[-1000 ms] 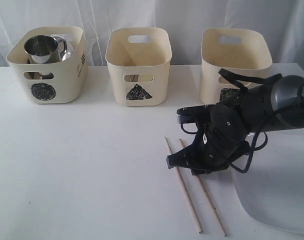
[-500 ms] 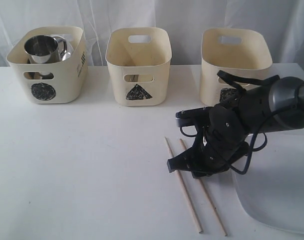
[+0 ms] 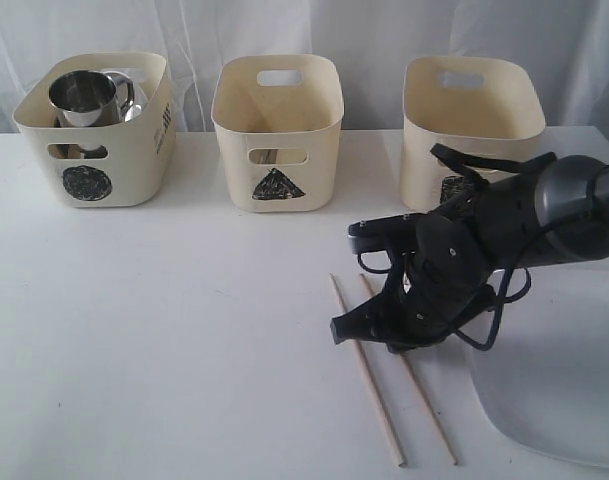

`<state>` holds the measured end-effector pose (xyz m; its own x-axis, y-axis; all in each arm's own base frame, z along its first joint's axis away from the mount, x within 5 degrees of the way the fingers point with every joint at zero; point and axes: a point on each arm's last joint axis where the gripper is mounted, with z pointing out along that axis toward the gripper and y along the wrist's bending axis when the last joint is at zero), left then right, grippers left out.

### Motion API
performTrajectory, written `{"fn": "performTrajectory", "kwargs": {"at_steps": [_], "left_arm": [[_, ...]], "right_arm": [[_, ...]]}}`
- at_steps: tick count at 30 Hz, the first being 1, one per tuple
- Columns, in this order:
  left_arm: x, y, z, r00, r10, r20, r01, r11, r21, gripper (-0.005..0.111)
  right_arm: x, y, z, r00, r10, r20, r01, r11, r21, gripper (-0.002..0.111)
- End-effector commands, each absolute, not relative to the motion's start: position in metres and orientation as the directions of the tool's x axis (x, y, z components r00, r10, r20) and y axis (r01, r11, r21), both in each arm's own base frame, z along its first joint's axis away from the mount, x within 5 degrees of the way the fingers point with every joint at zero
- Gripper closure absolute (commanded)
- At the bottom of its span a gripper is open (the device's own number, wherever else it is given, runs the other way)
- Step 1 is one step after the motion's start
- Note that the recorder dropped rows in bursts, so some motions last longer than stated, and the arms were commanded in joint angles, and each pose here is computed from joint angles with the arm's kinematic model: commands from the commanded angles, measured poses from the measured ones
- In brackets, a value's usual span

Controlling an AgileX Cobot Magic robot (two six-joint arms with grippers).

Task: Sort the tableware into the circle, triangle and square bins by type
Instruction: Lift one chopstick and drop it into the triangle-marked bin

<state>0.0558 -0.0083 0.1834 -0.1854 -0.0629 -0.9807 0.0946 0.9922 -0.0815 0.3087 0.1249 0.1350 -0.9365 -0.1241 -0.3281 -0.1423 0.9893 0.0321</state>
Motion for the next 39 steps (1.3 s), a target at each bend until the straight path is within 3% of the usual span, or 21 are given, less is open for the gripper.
{"fn": "performTrajectory", "kwargs": {"at_steps": [1,9,19,25,39], "left_arm": [[0.056,-0.008,0.183,-0.181,-0.069,-0.981,0.09,0.992,-0.087,0.107],[0.056,-0.008,0.183,-0.181,-0.069,-0.981,0.09,0.992,-0.087,0.107],[0.056,-0.008,0.183,-0.181,-0.069,-0.981,0.09,0.992,-0.087,0.107],[0.056,-0.008,0.183,-0.181,-0.069,-0.981,0.09,0.992,-0.087,0.107],[0.056,-0.008,0.183,-0.181,-0.069,-0.981,0.09,0.992,-0.087,0.107]], "right_arm": [[0.316,0.129,0.165,-0.864,-0.052,-0.501,-0.127,0.985,0.117,0.108],[0.333,0.12,0.232,-0.669,0.253,-0.699,-0.029,0.93,0.365,0.108],[0.386,0.084,0.298,-0.371,0.489,-0.79,-0.005,0.849,0.528,0.108],[0.43,0.082,0.303,-0.298,0.567,-0.768,-0.002,0.805,0.594,0.108],[0.5,0.1,0.302,-0.223,0.582,-0.782,-0.07,0.791,0.608,0.108]]}}
